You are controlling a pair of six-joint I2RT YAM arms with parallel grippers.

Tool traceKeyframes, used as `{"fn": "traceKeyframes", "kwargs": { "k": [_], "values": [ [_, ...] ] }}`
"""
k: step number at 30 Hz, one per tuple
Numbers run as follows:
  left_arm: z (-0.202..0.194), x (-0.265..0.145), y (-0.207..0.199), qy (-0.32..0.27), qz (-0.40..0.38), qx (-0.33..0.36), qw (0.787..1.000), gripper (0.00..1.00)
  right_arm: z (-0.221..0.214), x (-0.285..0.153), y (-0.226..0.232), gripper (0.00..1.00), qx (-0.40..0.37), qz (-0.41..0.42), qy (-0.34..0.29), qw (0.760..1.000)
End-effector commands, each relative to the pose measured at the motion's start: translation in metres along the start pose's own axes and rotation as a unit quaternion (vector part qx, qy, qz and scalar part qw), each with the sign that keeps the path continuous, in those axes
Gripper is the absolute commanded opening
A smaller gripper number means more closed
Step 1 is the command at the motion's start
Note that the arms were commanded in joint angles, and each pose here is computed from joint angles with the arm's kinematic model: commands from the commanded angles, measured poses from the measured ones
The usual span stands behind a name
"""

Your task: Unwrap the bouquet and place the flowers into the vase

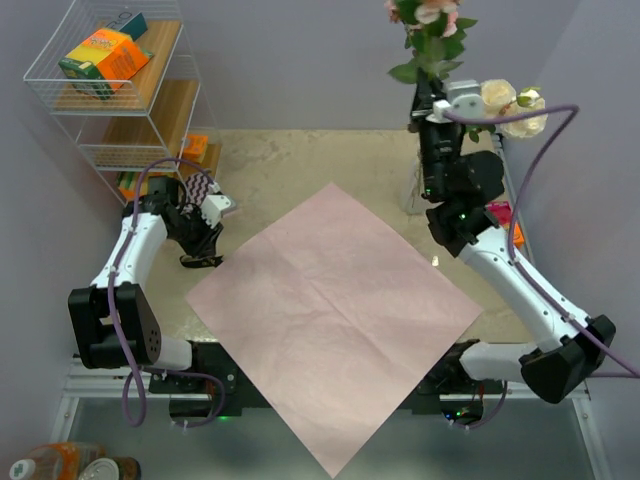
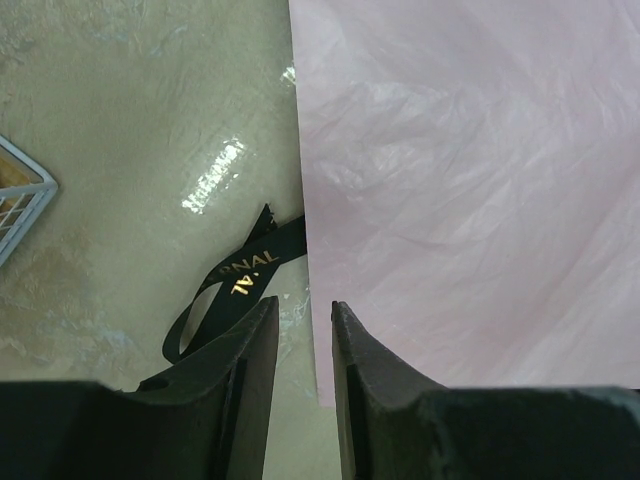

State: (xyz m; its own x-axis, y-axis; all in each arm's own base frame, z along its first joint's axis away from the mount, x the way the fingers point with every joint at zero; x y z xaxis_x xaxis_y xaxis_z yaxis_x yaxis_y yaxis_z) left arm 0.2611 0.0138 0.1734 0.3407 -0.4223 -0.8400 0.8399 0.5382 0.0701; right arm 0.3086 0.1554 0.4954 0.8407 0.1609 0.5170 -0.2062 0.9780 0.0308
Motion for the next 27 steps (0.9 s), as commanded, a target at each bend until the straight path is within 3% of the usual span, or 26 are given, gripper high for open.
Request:
{"fn": "traceKeyframes", "kwargs": {
  "k": [1,2,6,9,16,27],
  "values": [
    [0.003,-0.004,0.002,-0.014,0.004,0.011,1.0,0.33,-0.009,0.002,-0.039,0.0,-0.082,-0.125,-0.101,0.984],
    [0.003,-0.004,0.002,-0.014,0.004,0.011,1.0,0.33,0.0,0.003,-0.046,0.0,-0.075,-0.153,-0.145,0.975],
    [0.005,-0.003,0.006,-0.013,0.001,0.007,1.0,0.33,0.006,0.015,-0.068,0.0,-0.093,-0.244,-0.213,0.942],
    [0.004,0.0,0.008,-0.011,-0.003,0.004,1.0,0.33,-0.009,0.033,-0.08,0.0,-0.109,-0.279,-0.225,0.927],
    [0.0,0.007,0.01,-0.002,-0.007,0.001,1.0,0.33,-0.027,0.055,-0.104,0.0,-0.095,-0.31,-0.234,0.917],
    [-0.005,0.015,0.011,0.004,-0.017,-0.005,1.0,0.33,-0.009,0.063,-0.116,0.0,-0.08,-0.306,-0.262,0.912]
  ]
}}
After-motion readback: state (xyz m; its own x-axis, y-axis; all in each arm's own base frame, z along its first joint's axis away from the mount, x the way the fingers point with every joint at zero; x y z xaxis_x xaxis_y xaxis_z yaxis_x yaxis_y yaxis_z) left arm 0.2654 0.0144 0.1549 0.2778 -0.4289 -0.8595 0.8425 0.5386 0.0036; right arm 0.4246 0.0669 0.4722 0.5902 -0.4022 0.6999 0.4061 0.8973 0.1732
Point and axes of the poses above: each gripper's point midway between its finger pads, its own x axis out along the fingers, its own y axis along the line the jaws close on, z = x × y, the point moved 8 cm from there along -x, back along the fingers, and after that the axes turned 10 degrees about x, right-handed, at the moved point
